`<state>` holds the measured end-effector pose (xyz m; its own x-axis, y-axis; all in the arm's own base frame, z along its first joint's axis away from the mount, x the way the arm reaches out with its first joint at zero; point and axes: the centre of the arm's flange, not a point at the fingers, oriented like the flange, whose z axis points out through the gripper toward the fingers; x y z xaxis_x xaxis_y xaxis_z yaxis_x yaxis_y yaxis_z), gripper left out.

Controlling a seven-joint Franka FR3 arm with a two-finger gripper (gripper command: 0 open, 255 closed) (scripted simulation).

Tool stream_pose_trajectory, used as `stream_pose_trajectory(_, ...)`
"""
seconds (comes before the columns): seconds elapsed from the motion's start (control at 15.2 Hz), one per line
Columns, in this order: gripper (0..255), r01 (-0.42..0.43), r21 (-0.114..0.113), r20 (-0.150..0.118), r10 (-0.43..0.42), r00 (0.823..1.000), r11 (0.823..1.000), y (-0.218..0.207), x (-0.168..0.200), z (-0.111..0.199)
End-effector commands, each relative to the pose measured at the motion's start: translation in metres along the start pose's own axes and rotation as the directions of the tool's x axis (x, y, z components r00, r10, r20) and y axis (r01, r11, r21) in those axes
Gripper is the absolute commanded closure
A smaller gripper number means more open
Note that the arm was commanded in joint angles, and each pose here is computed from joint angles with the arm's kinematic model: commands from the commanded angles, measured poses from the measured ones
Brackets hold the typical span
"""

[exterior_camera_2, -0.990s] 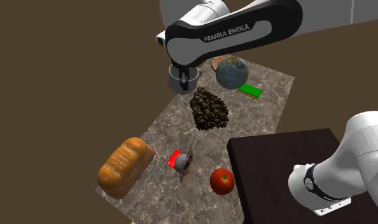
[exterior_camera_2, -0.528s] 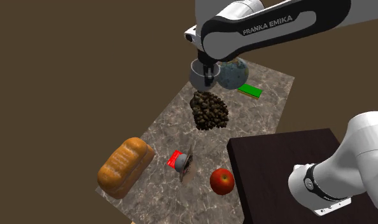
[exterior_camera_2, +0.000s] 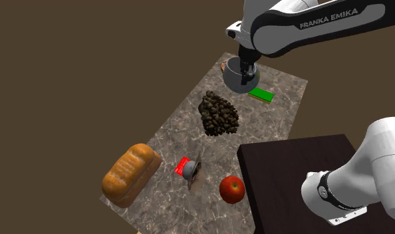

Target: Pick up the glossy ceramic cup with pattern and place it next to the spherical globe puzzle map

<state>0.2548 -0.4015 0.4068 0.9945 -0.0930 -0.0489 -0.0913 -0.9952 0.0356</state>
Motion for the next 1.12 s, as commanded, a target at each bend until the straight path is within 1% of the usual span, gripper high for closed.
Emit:
stream_pose_trajectory(0.0,255,0.001,-0.001,-0.001,-0.001,1.000,1.000,0.003,-0.023,0.001)
stream_pose_trajectory(0.99,255,0.001,-0.001,-0.001,-0.001,1.000,1.000,0.043,-0.217,0.012)
stream_pose_trajectory(1.06,255,0.001,-0.001,-0.001,-0.001,1.000,1.000,0.044,-0.220,0.012)
